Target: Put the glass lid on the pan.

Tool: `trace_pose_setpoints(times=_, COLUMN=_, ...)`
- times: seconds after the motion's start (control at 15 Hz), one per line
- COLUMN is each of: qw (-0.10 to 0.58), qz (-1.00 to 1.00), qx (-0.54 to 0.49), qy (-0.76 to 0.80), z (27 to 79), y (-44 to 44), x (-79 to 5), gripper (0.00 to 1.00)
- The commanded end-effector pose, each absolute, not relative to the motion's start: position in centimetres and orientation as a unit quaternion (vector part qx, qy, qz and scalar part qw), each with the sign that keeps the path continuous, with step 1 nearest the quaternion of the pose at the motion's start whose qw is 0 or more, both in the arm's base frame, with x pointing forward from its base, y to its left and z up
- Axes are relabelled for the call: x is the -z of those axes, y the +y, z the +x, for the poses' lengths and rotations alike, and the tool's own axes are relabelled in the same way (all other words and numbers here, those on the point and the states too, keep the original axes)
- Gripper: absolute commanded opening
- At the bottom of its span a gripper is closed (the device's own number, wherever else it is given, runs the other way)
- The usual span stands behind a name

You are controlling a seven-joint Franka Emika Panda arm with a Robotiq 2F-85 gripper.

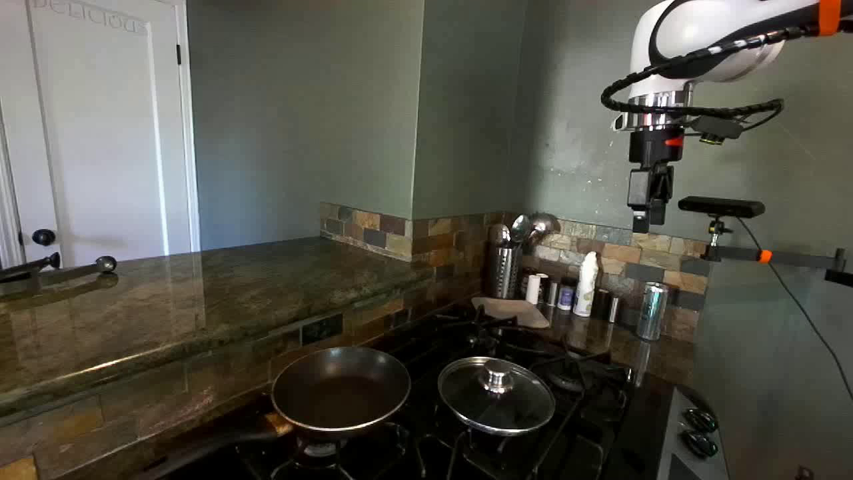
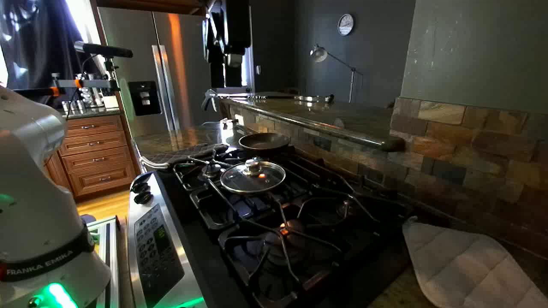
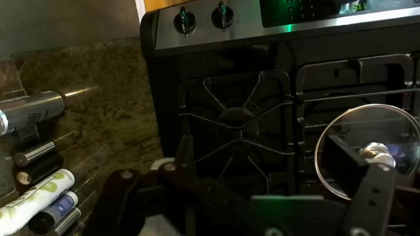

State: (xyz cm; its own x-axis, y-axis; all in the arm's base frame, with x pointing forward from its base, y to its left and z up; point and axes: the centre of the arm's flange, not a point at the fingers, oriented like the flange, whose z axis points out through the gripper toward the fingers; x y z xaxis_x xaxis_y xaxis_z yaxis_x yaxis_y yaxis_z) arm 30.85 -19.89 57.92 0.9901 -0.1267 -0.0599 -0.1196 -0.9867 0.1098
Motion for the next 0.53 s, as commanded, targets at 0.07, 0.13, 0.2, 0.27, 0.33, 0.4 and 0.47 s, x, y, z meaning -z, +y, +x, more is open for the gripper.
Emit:
trace_pose_setpoints(times=0.07, qw=0.053, qz=0.996, qx=0.033, qy=-0.062, z=30.85, y=-19.89, x=-57.92, gripper=1.0)
trace_pose_setpoints(times=0.13, qw=0.053, qz=0.996, qx=0.033, qy=-0.062, z=30.85, y=-19.89, x=-57.92, gripper=1.0)
trace_pose_setpoints(times=0.2, qw=0.053, qz=0.996, qx=0.033, qy=-0.062, z=30.85, y=-19.89, x=-57.92, gripper=1.0)
trace_pose_setpoints(times=0.27, qw=0.053, qz=0.996, qx=0.033, qy=-0.062, z=30.85, y=-19.89, x=-57.92, gripper=1.0)
trace_pose_setpoints(times=0.33, qw=0.053, qz=0.996, qx=0.033, qy=-0.062, z=30.85, y=-19.89, x=-57.92, gripper=1.0)
trace_pose_setpoints(times=0.4, qw=0.053, qz=0.996, qx=0.033, qy=-0.062, z=30.85, y=-19.89, x=-57.92, gripper=1.0)
trace_pose_setpoints(times=0.47, qw=0.042, qz=0.997, qx=0.037, qy=-0.055, z=31.44, y=-19.31, x=-56.98, gripper=1.0)
